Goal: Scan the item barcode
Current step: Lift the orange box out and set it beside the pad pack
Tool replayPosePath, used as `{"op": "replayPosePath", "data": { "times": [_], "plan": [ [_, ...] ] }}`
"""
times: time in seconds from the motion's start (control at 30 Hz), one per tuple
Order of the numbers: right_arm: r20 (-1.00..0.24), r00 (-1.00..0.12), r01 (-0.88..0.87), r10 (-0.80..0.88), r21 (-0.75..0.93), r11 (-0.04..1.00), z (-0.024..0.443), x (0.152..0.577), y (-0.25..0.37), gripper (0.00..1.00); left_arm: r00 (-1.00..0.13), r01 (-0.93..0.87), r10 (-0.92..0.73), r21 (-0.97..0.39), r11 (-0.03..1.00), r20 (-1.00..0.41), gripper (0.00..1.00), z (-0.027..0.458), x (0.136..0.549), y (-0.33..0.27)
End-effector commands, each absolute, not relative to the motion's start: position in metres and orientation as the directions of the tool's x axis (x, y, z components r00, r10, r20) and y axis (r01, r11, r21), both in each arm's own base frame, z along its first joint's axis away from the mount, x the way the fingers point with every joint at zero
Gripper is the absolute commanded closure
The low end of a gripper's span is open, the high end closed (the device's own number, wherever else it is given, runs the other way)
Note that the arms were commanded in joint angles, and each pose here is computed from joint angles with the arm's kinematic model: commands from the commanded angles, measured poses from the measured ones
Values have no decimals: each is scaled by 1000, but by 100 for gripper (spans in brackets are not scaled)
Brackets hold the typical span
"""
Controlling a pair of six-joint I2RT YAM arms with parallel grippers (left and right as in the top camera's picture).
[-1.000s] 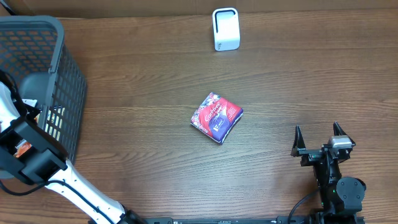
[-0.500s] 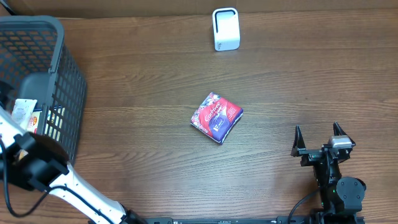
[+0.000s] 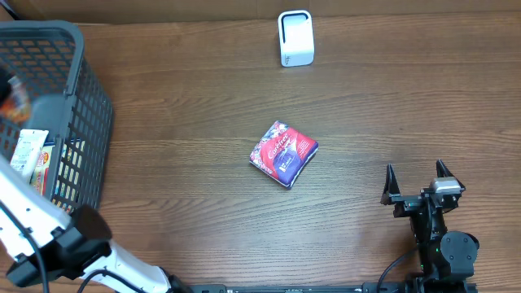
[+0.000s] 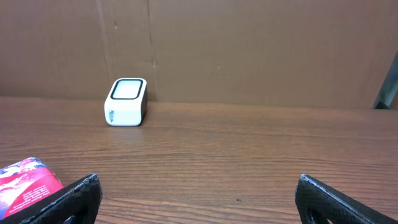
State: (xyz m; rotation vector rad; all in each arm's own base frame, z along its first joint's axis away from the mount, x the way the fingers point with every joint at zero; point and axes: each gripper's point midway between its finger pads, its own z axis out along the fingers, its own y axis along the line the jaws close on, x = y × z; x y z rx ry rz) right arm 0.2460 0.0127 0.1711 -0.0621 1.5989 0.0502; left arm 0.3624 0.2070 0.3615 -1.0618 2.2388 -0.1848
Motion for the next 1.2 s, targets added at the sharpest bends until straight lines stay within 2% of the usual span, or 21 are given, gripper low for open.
{"op": "replayPosePath", "data": {
  "times": [0.0, 0.23, 0.4, 0.57, 0.9, 1.1, 1.17],
  "plan": [
    [-1000, -22, -70, -9, -7, 998, 170, 246, 13, 0, -630, -366, -570, -446, 817, -528, 96, 378, 391, 132],
    [-1000, -22, -70, -9, -7, 997, 170, 246, 13, 0, -831, -97, -293, -396, 913, -473, 96, 352, 408, 12],
    [-1000, -22, -70, -9, -7, 997, 170, 246, 13, 0, -917, -39, -134, -252, 967, -376, 96, 309, 410, -39],
    [-1000, -22, -70, -9, -7, 998, 170, 246, 13, 0, -979, -4, -34, -144, 990, -203, 96, 243, 410, -85],
    [-1000, -22, -70, -9, -7, 998, 170, 246, 13, 0, -975, 72, 82, -57, 996, 204, 96, 101, 385, -142],
    [-1000, -22, -70, -9, -7, 998, 170, 246, 13, 0, -937, 67, 70, -18, 998, 344, 96, 50, 369, -159],
    [-1000, -22, -70, -9, -7, 998, 170, 246, 13, 0, -921, 70, 82, -46, 997, 381, 96, 39, 362, -172]
  ]
}}
